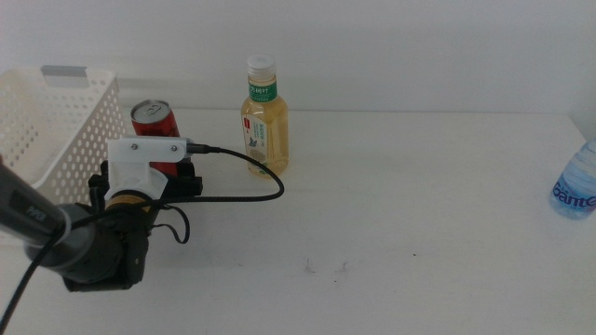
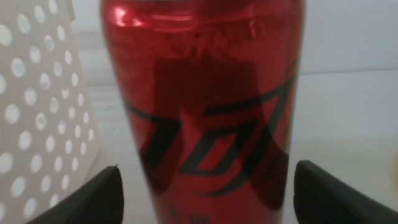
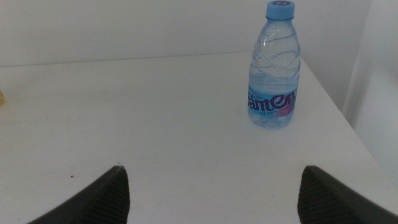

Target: Use arms to grab the bottles and put them into the dustbin to the left of the table.

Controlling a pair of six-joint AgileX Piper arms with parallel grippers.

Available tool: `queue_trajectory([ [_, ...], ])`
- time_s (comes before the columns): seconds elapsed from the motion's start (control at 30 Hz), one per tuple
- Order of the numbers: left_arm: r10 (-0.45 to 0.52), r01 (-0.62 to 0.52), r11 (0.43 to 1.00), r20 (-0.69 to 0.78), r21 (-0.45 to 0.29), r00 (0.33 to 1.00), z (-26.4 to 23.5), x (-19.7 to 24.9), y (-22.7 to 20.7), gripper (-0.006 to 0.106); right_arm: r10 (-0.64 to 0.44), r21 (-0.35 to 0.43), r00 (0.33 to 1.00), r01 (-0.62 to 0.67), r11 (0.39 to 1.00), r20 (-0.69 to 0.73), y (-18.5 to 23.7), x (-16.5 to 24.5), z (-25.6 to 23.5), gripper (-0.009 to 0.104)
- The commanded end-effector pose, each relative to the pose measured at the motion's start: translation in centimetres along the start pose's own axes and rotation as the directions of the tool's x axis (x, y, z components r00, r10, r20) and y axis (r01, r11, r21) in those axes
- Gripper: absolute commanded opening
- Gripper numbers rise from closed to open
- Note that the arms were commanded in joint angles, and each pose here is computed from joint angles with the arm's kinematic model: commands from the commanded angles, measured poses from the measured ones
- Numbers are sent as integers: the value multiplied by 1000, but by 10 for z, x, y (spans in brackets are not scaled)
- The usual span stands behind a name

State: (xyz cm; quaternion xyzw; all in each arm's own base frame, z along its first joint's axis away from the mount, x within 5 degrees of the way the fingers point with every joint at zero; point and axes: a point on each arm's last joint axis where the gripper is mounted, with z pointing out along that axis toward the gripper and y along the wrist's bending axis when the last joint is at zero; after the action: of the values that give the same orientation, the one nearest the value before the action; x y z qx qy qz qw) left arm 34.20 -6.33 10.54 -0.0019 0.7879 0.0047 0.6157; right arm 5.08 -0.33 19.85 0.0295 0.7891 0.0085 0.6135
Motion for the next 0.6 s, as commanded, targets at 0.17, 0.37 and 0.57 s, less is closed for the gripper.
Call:
queue_trajectory([
  [0.17, 5, -4, 1000, 32, -26, 999, 28, 2, -4, 94, -15, 8, 1000, 15, 1000, 9, -1, 0, 0, 87],
  [0.37, 51, -50, 998, 39, -34, 998, 39, 4, -6, 90, -15, 8, 1000, 15, 1000, 9, -1, 0, 0, 87],
  [0.57, 78, -77, 997, 70, -26, 994, 31, -8, -7, 45, -15, 8, 1000, 15, 1000, 9, -1, 0, 0, 87],
])
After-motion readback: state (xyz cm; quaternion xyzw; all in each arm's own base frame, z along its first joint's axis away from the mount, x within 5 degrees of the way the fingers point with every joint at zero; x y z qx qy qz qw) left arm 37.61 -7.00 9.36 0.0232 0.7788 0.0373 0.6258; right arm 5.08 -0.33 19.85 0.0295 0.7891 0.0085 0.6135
